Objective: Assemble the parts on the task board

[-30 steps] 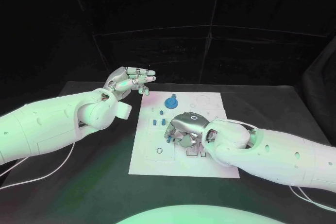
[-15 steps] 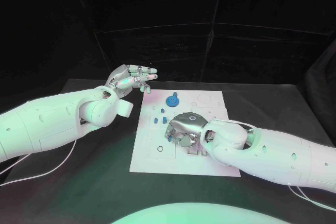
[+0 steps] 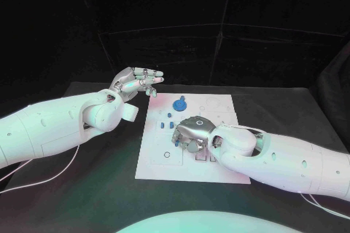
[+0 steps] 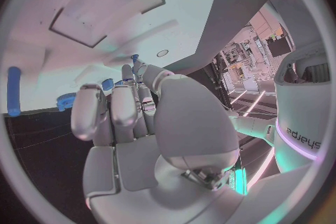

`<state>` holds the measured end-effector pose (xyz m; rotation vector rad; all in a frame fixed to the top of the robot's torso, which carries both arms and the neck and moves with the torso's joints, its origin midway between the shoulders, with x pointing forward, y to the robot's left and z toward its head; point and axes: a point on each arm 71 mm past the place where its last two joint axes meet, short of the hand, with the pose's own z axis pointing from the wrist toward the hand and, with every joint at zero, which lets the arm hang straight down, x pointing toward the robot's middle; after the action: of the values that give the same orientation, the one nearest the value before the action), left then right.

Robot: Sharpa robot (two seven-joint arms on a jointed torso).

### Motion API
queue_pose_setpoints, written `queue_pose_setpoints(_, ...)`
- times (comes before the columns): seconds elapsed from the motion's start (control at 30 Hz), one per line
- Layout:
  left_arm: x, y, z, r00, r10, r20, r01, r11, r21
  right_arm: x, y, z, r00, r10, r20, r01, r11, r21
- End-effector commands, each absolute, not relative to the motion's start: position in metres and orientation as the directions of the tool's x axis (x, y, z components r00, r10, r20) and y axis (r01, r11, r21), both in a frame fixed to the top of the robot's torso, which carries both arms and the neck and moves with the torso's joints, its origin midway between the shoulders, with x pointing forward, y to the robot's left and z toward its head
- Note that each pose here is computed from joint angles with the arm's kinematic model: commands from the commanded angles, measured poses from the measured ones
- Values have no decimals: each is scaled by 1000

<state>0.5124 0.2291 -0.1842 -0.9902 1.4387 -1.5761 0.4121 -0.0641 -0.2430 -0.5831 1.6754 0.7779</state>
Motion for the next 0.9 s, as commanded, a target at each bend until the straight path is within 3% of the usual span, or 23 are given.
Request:
queue_pose_setpoints(0.03,513,228,-183,-412,-910,55,34,-76,-997,412,-64,-242,-213,5,-977,-732,661,163)
queue_pose_setpoints(0.67,514,227,-184,-419,-906,58,22,-74,-997,410,-57,-247,-233,-74,-970,-750,648,131)
queue_pose_setpoints(0.9,514,228,-185,-420,-906,59,17,-72,-997,413,-59,-245,-209,-42,-977,-735,665,129)
